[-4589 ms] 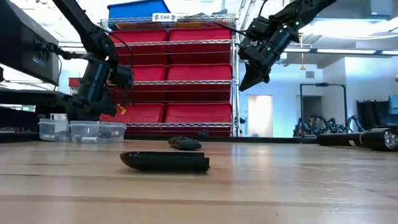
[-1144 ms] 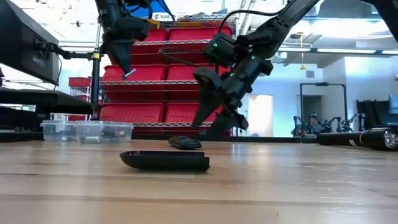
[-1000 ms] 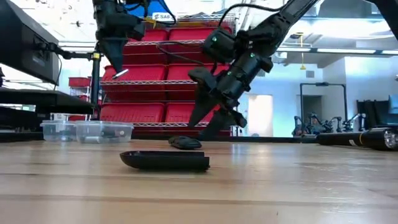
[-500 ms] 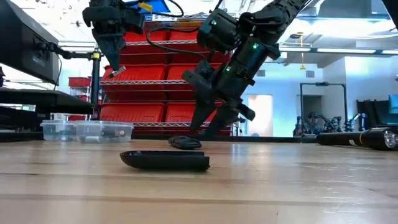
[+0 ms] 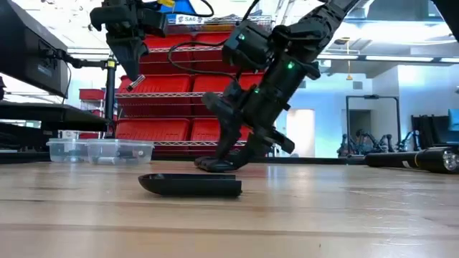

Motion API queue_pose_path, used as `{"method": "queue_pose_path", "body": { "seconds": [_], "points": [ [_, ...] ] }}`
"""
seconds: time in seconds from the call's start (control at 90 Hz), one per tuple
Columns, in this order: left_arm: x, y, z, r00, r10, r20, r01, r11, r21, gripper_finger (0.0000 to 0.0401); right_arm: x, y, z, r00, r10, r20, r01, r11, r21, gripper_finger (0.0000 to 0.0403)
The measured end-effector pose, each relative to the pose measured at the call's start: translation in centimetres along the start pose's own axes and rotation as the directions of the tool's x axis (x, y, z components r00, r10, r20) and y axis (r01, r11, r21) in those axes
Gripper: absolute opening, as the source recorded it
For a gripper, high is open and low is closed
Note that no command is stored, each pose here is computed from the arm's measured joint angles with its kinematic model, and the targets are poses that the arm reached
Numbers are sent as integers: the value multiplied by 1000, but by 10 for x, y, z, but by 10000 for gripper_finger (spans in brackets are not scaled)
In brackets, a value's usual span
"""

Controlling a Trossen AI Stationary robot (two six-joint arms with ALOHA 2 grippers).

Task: Insert battery
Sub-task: Insert the silver battery into the remote's battery compartment

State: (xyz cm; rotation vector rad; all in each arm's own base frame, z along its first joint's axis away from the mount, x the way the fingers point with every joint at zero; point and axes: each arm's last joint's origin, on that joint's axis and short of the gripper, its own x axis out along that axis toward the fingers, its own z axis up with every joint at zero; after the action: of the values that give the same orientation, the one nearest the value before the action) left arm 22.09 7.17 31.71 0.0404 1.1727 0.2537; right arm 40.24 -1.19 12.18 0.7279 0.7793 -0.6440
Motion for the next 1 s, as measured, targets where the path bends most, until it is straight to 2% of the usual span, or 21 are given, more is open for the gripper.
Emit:
{"method": "queue_pose_path", "body": {
  "seconds": [0.178,0.378,0.456,0.544,0.644,0.722,0.811,0.933,1.0],
  "points": [
    [0,0,1,1000,2,13,-2,1000,8,0,0,0,0,1000,21,-21,-25,983,-184,117],
    [0,0,1,1000,2,15,-2,1000,1,0,1,-1,1,998,39,-44,-50,958,-282,32],
    [0,0,2,1000,2,16,-2,1000,-5,0,2,-2,4,997,64,-53,-79,935,-345,10],
    [0,0,2,1000,2,16,-2,1000,-8,0,2,-2,6,994,83,-70,-106,896,-431,9],
    [0,0,2,1000,2,16,-2,1000,-10,0,2,-3,7,990,105,-97,-141,829,-542,7],
    [0,0,2,1000,2,16,-2,1000,-10,0,0,-4,9,990,106,-97,-144,760,-634,4],
    [0,0,2,1000,2,17,-2,1000,-1,0,-2,-6,12,989,101,-107,-147,655,-741,3],
    [0,0,2,1000,2,17,-2,1000,4,0,-6,-2,16,989,74,-129,-149,487,-861,3],
    [0,0,2,1000,2,17,-2,1000,0,0,-6,-1,17,989,72,-130,-148,436,-887,7]
  ]
}}
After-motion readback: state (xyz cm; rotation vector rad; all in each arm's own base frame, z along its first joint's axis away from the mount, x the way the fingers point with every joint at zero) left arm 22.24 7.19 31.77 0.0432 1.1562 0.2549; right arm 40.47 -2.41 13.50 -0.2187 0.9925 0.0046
